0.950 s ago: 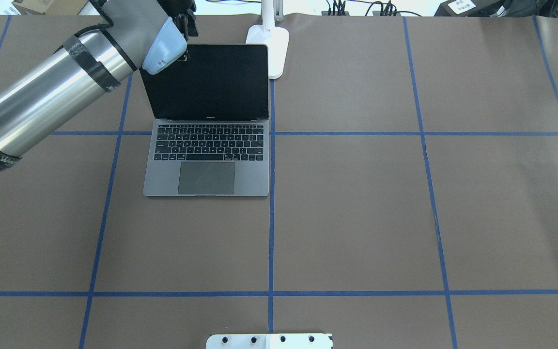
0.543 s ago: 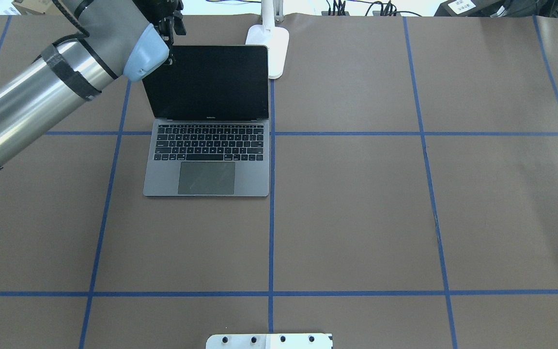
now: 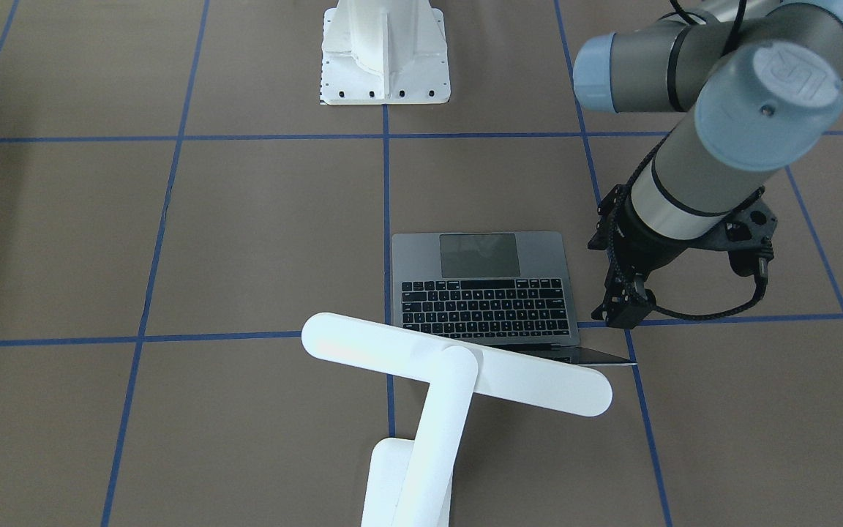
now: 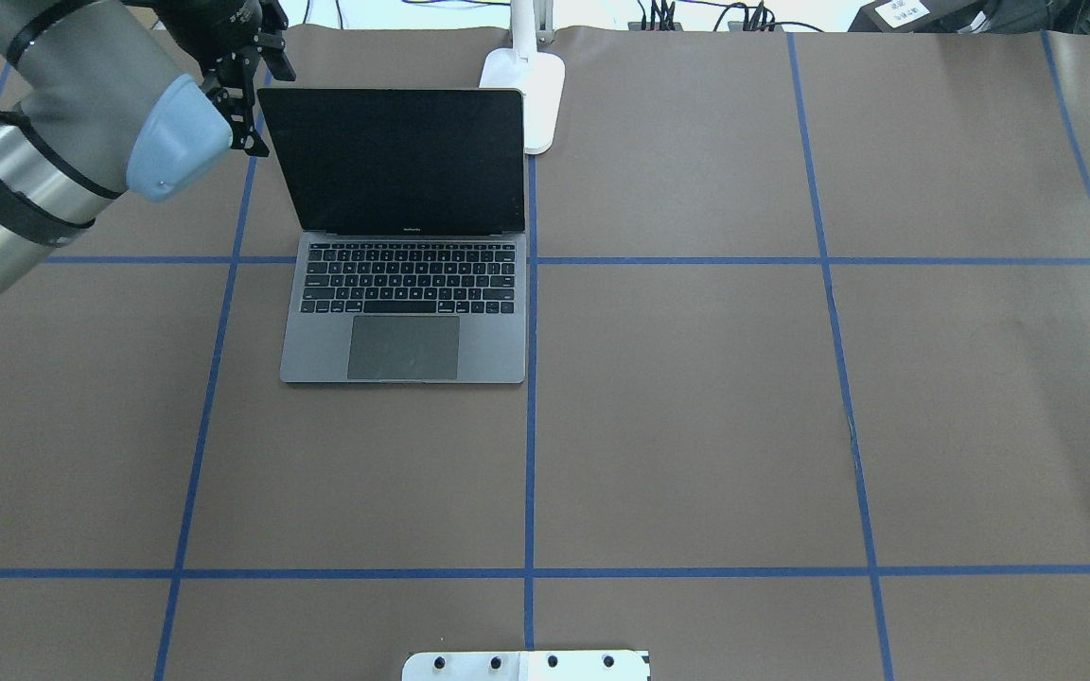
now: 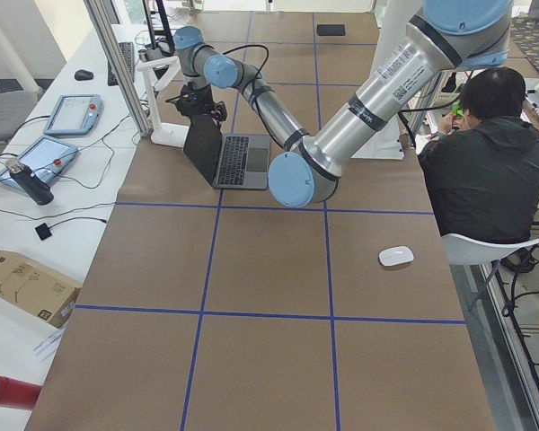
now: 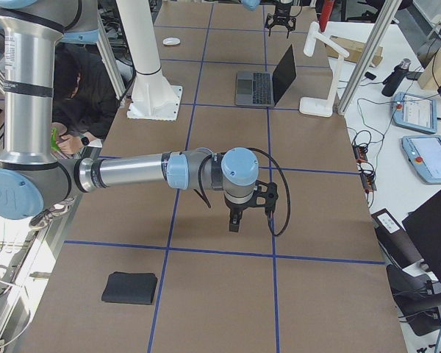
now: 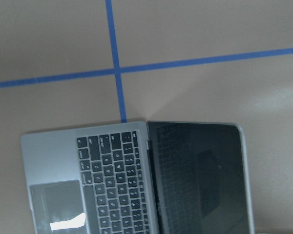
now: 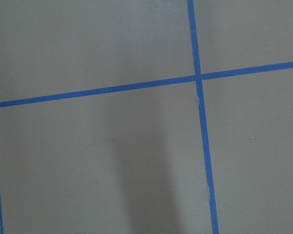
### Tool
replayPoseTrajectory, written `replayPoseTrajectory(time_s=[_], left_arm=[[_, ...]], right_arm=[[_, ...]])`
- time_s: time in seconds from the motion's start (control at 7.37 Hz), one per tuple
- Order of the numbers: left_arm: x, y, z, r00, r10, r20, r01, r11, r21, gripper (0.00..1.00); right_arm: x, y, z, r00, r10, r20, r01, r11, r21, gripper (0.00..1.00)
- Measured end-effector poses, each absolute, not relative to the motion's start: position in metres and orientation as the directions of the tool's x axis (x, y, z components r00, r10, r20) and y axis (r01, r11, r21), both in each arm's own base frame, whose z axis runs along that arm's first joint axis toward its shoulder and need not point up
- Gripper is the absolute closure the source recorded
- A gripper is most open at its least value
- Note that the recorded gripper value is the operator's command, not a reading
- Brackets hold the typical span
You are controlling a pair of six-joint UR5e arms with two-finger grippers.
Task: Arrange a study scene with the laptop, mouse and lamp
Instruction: 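Open the left gripper and draw it back from the laptop lid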
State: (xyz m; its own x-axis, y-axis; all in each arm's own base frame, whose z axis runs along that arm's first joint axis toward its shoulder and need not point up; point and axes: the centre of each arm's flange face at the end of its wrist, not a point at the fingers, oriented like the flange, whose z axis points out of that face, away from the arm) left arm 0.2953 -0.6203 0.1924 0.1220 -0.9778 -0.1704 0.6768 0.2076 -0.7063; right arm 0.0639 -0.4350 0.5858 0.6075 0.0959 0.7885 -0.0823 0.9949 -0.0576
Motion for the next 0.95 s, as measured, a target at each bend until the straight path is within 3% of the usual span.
replayPoseTrajectory(time_s=[0.54, 0.95], left_arm=[[0.257, -0.566, 0.211, 0.366, -0.824, -0.433, 0.605, 0.564, -0.562, 0.00], [0.247, -0.545, 0.202, 0.419, -0.733, -0.535, 0.546, 0.675, -0.496, 0.00]], right_arm=[[0.058, -0.368, 0.649, 0.605, -0.026, 0.796, 0.077, 0.997, -0.027, 0.01], [0.052, -0.323, 0.713, 0.557, -0.184, 0.810, 0.257, 0.966, 0.043, 0.01]])
